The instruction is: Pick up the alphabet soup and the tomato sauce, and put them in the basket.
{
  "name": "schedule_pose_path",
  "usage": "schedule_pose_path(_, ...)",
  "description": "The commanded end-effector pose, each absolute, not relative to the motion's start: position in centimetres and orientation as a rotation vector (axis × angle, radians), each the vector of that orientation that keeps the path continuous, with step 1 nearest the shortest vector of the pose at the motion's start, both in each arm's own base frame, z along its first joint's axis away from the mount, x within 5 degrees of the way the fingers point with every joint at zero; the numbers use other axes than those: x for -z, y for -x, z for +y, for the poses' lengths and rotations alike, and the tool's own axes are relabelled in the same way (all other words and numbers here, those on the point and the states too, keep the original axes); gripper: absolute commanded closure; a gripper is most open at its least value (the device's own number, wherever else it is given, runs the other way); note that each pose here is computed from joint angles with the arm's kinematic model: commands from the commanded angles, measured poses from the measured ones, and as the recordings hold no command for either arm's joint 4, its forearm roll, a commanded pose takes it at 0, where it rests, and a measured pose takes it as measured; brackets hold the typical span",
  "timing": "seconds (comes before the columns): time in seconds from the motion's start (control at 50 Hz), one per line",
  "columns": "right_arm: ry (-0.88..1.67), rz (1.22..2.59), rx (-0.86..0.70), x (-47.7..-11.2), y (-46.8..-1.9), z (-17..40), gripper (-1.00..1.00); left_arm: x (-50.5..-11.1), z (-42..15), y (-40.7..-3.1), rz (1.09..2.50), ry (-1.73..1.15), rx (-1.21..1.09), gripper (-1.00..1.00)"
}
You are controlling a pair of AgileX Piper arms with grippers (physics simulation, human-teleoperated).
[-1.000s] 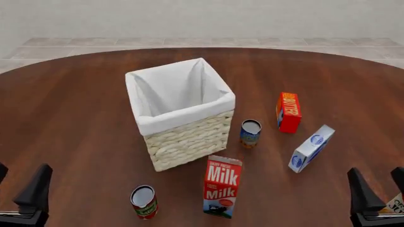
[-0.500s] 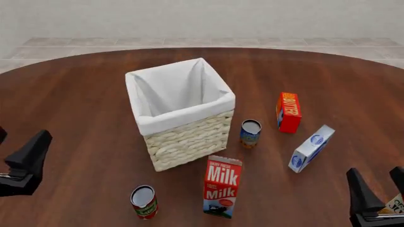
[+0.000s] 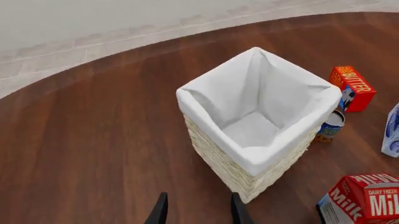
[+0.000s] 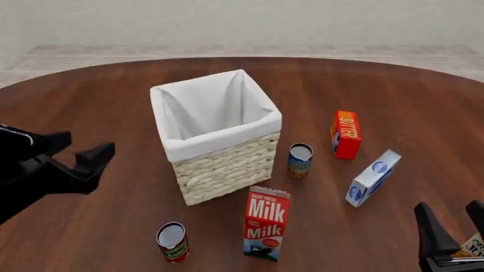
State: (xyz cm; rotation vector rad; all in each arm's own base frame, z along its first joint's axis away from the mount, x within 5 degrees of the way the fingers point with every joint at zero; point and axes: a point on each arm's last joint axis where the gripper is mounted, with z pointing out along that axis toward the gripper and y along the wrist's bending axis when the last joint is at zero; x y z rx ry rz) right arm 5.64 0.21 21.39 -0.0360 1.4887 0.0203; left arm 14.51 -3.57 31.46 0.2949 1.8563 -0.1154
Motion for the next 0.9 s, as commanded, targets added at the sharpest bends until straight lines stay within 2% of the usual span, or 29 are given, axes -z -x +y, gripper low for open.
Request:
schedule_pose_path(0.02,0.039,1.491,-0.026,-21.4,-5.7,0.2,-1.00,-30.8,-5.5,-16.2,1.970,-0.446,0.133,-1.00)
schedule_pose_path(0.08,0.038,1.492,-0.027,-21.4,-5.7,0.2,-1.00,-30.2,-6.0,-16.9,2.027,-0.475,0.139,-1.00)
schedule_pose_path(0.16,0.036,1.495,-0.026,-21.4,-5.8,0.2,-1.00,-29.5,-5.9,-17.3,2.026,-0.532,0.084,-1.00)
schedule_pose_path(0.4,0.033,1.500,-0.026,-21.5,-6.2,0.2,-1.00,-27.7,-8.1,-17.6,2.147,-0.553,0.200,-1.00)
schedule_pose_path(0.64,0.031,1.495,-0.026,-21.5,-6.0,0.2,-1.00,-27.6,-9.4,-17.0,2.198,-0.557,0.275,-1.00)
schedule_pose_path(0.9,0.032,1.499,-0.027,-21.4,-6.0,0.2,-1.00,-25.8,-9.8,-16.5,2.233,-0.594,0.285,-1.00)
